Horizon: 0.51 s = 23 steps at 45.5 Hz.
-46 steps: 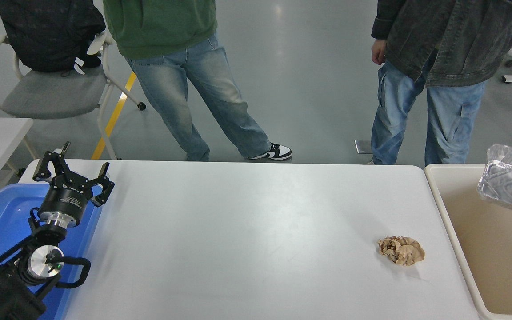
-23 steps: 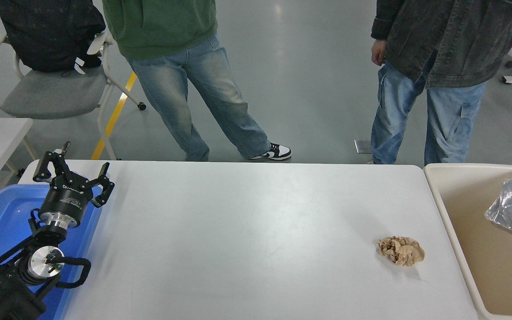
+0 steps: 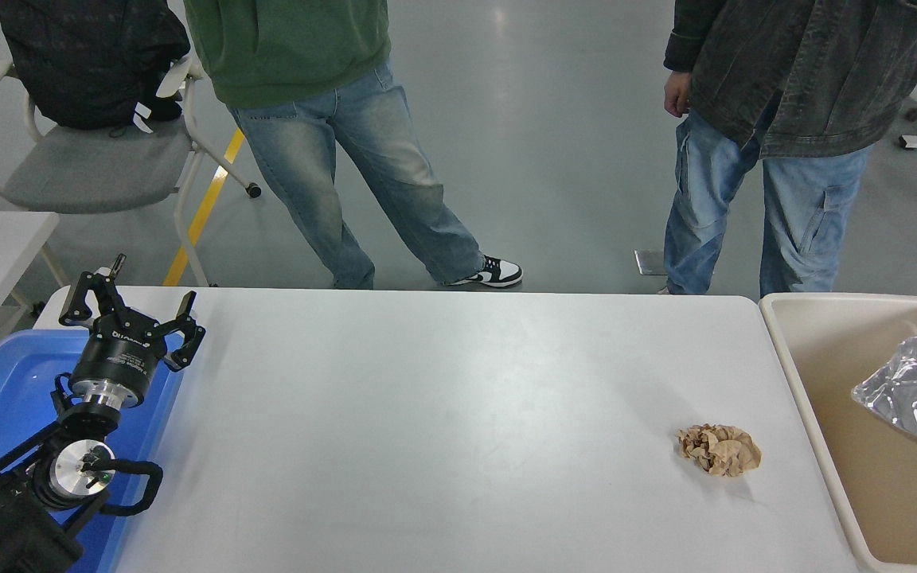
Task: Clean the table surface
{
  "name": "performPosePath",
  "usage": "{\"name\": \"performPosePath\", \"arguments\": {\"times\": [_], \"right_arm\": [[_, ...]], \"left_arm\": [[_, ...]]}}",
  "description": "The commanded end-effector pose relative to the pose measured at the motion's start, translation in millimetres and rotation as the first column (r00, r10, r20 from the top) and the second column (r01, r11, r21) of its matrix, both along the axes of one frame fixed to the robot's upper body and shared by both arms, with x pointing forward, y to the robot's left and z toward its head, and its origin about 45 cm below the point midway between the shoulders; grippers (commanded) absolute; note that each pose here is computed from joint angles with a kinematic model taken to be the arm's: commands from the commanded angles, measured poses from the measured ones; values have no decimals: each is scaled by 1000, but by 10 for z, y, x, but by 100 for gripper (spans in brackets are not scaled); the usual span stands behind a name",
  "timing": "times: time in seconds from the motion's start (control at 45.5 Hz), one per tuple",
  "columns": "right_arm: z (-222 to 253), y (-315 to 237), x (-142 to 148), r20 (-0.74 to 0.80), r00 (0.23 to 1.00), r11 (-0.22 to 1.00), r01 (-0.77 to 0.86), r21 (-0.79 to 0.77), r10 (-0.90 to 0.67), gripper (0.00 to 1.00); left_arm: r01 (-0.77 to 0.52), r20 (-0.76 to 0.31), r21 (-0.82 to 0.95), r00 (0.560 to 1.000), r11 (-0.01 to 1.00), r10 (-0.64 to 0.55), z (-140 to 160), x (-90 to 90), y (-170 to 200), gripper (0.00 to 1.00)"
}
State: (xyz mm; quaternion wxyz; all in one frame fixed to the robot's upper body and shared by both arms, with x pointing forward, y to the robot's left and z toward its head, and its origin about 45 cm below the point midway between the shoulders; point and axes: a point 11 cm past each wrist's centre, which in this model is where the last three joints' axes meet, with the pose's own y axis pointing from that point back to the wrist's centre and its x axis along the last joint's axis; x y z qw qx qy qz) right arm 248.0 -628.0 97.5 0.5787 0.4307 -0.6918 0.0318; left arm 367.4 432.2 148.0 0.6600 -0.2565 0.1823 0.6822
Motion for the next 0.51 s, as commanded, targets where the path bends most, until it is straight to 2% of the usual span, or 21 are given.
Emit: {"name": "performPosePath", "arguments": {"times": [0.0, 0.484], "right_arm": [[-152, 110, -37, 32, 994, 994, 100, 40, -101, 0], [-216, 280, 91, 80, 988, 991, 126, 52, -130, 0]], "left_arm": [[0, 0, 0, 1000, 1000, 0, 0, 0, 0, 99], [0, 0, 0, 1000, 1000, 0, 0, 0, 0, 99]]}}
